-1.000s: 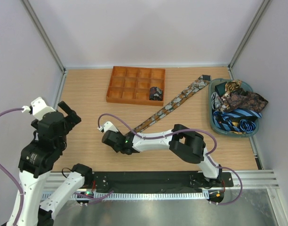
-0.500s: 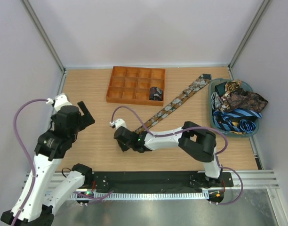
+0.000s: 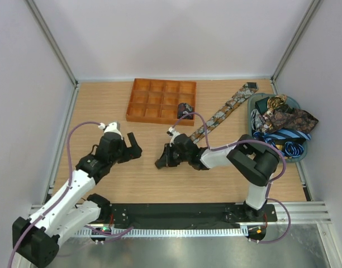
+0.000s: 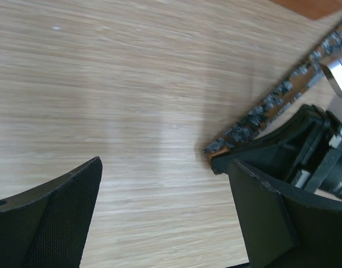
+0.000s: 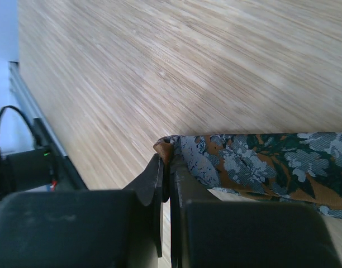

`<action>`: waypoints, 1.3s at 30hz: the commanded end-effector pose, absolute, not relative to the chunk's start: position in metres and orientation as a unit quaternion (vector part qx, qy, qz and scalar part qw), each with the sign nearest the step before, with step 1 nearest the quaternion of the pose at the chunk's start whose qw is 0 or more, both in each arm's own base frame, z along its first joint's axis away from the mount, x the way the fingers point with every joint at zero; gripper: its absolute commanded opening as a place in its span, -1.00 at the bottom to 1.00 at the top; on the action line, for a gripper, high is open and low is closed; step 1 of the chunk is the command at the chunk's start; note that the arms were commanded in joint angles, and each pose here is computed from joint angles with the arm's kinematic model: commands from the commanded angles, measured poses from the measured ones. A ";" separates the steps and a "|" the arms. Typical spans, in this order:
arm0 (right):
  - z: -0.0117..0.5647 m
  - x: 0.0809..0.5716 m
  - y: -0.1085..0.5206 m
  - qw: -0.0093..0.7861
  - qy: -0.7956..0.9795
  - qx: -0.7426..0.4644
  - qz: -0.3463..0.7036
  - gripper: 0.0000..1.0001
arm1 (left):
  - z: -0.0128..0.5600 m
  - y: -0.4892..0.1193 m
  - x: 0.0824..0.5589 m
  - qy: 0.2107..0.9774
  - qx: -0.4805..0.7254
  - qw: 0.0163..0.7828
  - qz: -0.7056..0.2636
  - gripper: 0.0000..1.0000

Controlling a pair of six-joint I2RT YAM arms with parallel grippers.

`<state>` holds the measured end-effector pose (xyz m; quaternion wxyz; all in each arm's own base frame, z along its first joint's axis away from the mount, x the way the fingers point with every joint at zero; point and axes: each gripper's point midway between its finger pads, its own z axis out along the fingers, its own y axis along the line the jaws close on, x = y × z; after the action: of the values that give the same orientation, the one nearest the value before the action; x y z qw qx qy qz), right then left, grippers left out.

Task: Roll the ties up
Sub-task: Roll the tie

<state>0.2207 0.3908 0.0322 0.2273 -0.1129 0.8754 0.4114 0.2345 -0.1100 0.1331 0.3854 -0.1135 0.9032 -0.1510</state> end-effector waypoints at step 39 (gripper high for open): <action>0.021 0.247 0.342 0.173 0.850 -0.014 0.498 -0.97 | 0.079 -0.265 0.259 0.791 0.358 0.425 -0.256 0.54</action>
<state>0.2456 0.3411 0.0216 0.1660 -0.0199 0.8587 0.4844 0.2466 -0.2429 0.0557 0.3946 0.3246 0.8271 -0.2342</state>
